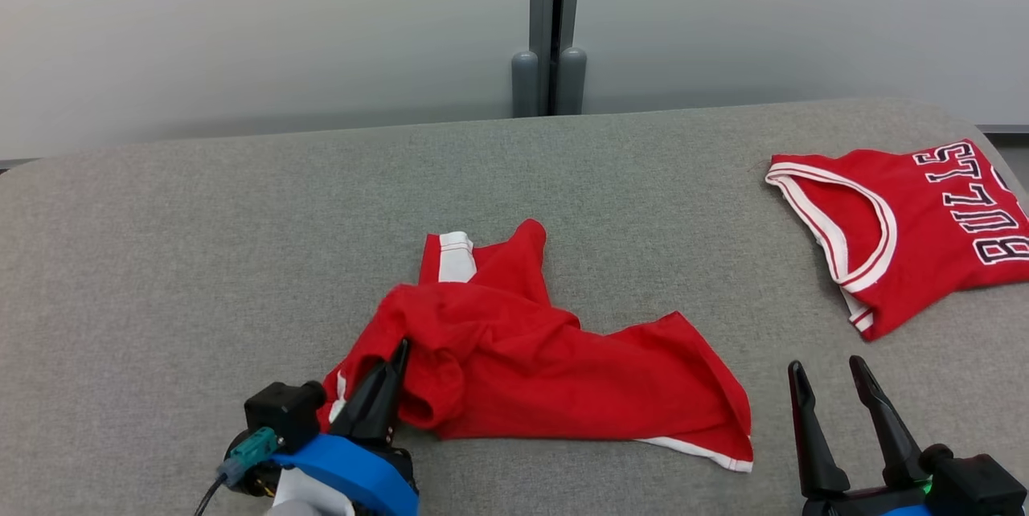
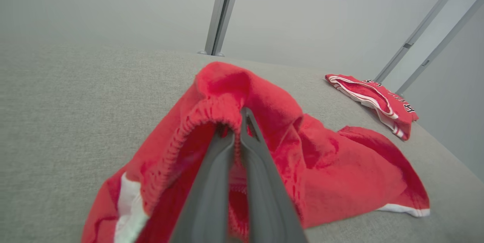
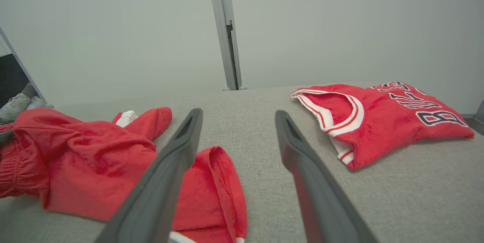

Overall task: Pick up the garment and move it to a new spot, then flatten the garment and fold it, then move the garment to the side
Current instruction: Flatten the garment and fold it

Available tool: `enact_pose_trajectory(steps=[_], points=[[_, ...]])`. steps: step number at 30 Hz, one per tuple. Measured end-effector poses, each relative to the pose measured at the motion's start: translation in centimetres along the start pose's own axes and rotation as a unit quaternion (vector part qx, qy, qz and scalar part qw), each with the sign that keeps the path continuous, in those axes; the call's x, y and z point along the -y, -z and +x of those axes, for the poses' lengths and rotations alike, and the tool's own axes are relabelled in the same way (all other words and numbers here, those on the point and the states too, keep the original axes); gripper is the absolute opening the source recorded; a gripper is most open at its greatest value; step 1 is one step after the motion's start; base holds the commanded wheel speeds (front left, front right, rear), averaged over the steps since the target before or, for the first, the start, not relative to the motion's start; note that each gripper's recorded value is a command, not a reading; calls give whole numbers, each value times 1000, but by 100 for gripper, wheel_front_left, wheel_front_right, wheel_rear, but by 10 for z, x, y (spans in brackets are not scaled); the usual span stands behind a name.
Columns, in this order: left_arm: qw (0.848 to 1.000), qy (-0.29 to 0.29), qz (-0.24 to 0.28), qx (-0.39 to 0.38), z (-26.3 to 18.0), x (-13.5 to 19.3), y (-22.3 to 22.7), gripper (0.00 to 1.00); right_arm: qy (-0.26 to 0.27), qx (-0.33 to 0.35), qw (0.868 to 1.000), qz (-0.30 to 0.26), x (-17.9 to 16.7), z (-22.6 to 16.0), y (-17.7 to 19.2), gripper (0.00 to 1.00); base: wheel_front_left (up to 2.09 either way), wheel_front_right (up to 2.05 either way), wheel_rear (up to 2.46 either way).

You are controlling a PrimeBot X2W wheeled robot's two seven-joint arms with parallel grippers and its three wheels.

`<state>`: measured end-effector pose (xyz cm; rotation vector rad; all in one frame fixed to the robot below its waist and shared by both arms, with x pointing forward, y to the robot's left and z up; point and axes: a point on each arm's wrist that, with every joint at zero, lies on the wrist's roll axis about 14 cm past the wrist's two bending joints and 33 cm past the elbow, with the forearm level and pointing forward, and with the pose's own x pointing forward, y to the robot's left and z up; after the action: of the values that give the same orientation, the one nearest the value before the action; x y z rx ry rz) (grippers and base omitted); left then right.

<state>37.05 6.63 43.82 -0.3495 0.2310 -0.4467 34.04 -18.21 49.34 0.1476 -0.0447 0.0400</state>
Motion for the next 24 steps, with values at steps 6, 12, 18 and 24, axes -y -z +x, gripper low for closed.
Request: enact_pose_trajectory(steps=[6, 12, 18, 24], points=[[999, -25, 26, -24, 12, -21, 7, 33, 10, -10, 1000, 0, 6, -3, 6, 100, 0, 0, 0], [998, -40, 29, -26, 17, -28, 6, 100, 14, -12, 1000, 0, 8, -3, 7, 100, 0, 0, 0], [998, -51, 15, -27, -3, -23, 18, 100, 6, -15, 1000, 5, 3, -5, 9, 100, 0, 0, 0], [999, -45, 19, -21, -27, -11, 26, 100, -12, -15, 1000, 9, -8, -1, 10, 100, 0, 0, 0]])
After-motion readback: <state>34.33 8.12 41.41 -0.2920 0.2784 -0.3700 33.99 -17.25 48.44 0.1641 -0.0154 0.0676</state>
